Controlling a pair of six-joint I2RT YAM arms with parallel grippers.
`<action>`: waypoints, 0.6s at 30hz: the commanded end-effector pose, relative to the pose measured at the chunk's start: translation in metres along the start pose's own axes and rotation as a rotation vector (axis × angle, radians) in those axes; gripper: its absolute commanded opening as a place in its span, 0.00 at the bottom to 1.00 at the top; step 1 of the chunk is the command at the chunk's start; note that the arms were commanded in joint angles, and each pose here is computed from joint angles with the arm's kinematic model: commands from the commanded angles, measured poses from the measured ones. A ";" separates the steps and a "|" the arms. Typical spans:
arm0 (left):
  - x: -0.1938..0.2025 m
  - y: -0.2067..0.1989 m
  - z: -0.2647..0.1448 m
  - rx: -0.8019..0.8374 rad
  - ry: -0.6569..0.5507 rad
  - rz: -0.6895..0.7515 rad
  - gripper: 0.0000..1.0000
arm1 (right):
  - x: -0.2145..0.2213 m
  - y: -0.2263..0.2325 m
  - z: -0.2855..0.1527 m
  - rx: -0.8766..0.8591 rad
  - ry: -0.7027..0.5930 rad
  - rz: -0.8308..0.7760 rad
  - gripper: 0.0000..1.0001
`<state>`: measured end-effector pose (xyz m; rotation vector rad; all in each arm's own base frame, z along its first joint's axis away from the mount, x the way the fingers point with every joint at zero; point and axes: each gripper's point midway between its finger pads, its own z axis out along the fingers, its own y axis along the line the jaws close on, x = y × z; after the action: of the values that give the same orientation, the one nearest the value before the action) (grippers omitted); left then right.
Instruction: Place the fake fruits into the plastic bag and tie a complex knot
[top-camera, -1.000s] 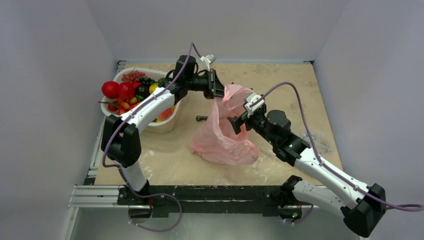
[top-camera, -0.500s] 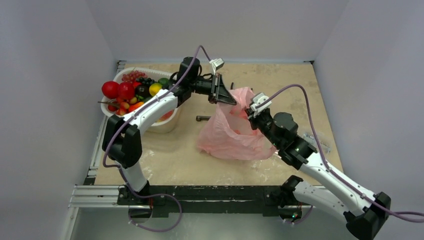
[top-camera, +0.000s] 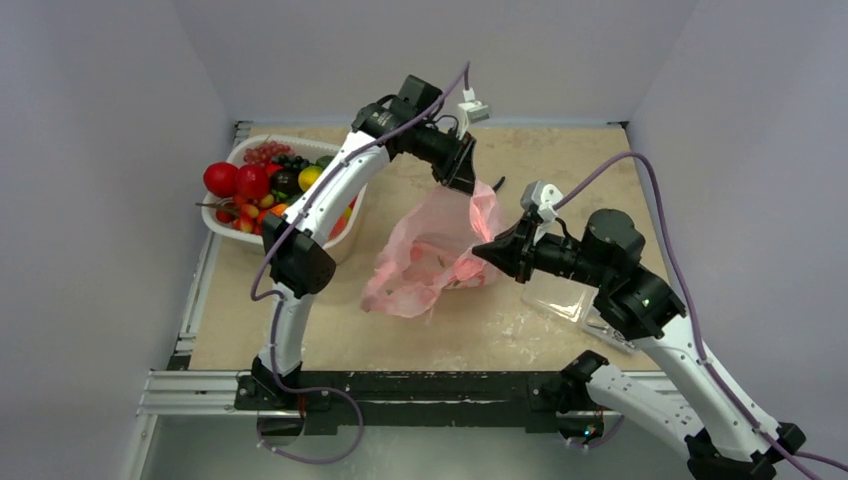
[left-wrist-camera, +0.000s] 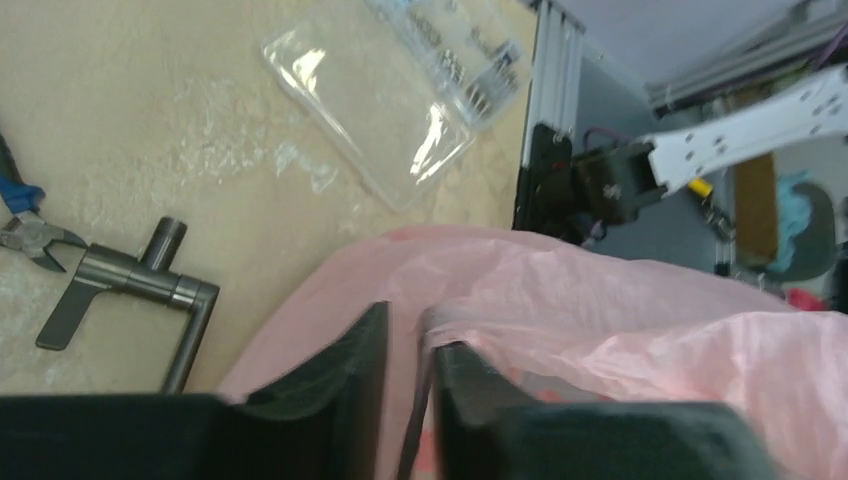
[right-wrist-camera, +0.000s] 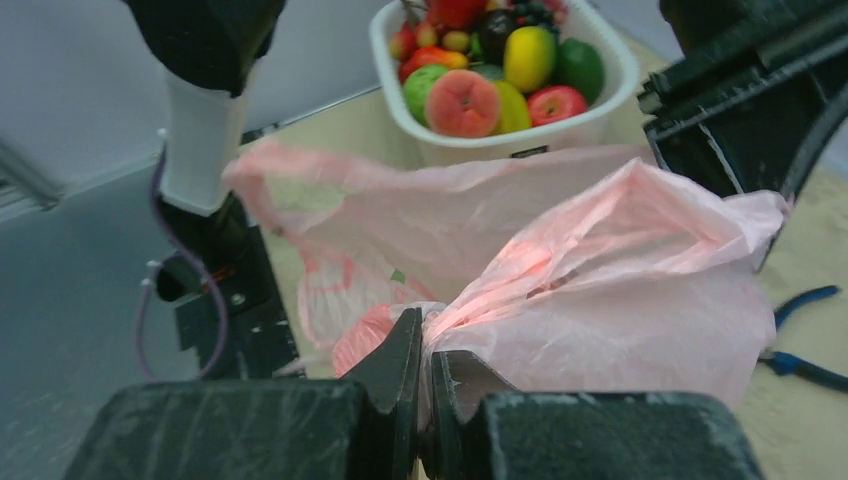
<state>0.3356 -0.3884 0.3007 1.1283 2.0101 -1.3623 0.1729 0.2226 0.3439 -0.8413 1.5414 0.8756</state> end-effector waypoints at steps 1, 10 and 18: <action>0.034 0.026 -0.009 -0.057 0.088 0.099 0.36 | -0.016 0.034 -0.009 -0.160 0.007 0.122 0.00; -0.032 -0.022 -0.143 -0.514 -0.170 0.240 1.00 | 0.004 0.000 -0.010 -0.018 -0.009 0.328 0.00; 0.052 -0.106 -0.156 -0.544 -0.064 0.496 1.00 | 0.014 -0.021 -0.011 0.053 -0.040 0.463 0.00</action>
<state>0.2603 -0.2499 0.4139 1.0054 1.7950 -0.7089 0.1837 0.2020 0.3178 -0.4892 1.7821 1.1015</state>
